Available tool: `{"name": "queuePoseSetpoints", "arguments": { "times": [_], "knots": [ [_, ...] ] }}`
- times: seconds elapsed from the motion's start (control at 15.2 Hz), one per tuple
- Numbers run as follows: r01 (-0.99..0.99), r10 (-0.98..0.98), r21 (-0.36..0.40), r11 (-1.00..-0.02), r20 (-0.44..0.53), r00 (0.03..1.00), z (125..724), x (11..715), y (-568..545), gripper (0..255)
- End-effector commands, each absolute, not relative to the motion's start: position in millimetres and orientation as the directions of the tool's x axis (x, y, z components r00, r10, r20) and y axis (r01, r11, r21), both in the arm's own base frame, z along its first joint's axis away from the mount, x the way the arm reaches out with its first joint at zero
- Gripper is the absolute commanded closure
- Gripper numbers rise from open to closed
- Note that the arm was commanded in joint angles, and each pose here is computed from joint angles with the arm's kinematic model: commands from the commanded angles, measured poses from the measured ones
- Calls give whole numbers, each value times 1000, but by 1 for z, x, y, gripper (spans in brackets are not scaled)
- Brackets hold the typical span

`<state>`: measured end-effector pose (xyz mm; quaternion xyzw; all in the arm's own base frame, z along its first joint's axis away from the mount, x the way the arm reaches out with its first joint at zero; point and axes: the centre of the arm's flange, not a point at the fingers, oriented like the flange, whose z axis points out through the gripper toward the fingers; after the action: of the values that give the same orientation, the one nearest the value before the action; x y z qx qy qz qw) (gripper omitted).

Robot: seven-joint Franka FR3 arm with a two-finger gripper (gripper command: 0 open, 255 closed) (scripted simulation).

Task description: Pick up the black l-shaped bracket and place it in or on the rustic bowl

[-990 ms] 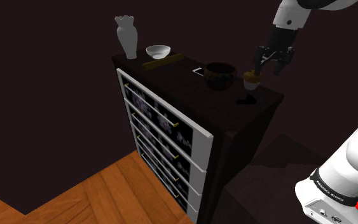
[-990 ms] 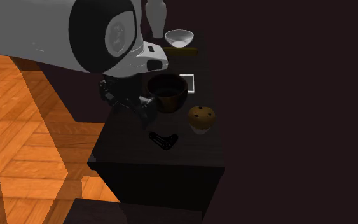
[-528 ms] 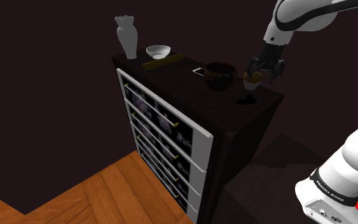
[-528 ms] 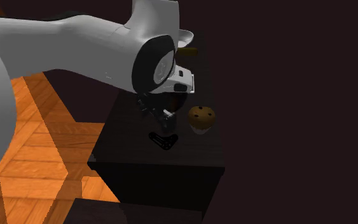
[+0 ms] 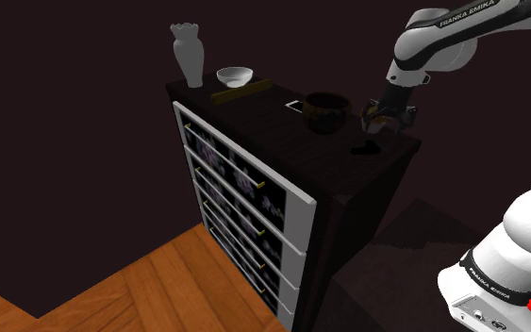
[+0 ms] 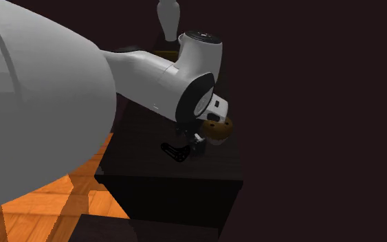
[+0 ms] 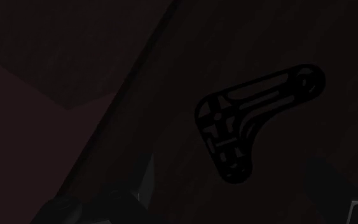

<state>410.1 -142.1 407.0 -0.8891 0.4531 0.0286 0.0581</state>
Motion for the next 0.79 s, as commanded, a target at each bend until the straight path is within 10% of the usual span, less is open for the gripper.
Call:
{"name": "queuePoseSetpoints", "arguments": {
  "times": [0.0, 0.73],
  "knots": [
    [-813, -806, -77, -578, -104, 583, 396, 410, -143, 0],
    [-813, -806, -77, -578, -104, 583, 372, 410, -140, 0]
  ]
}}
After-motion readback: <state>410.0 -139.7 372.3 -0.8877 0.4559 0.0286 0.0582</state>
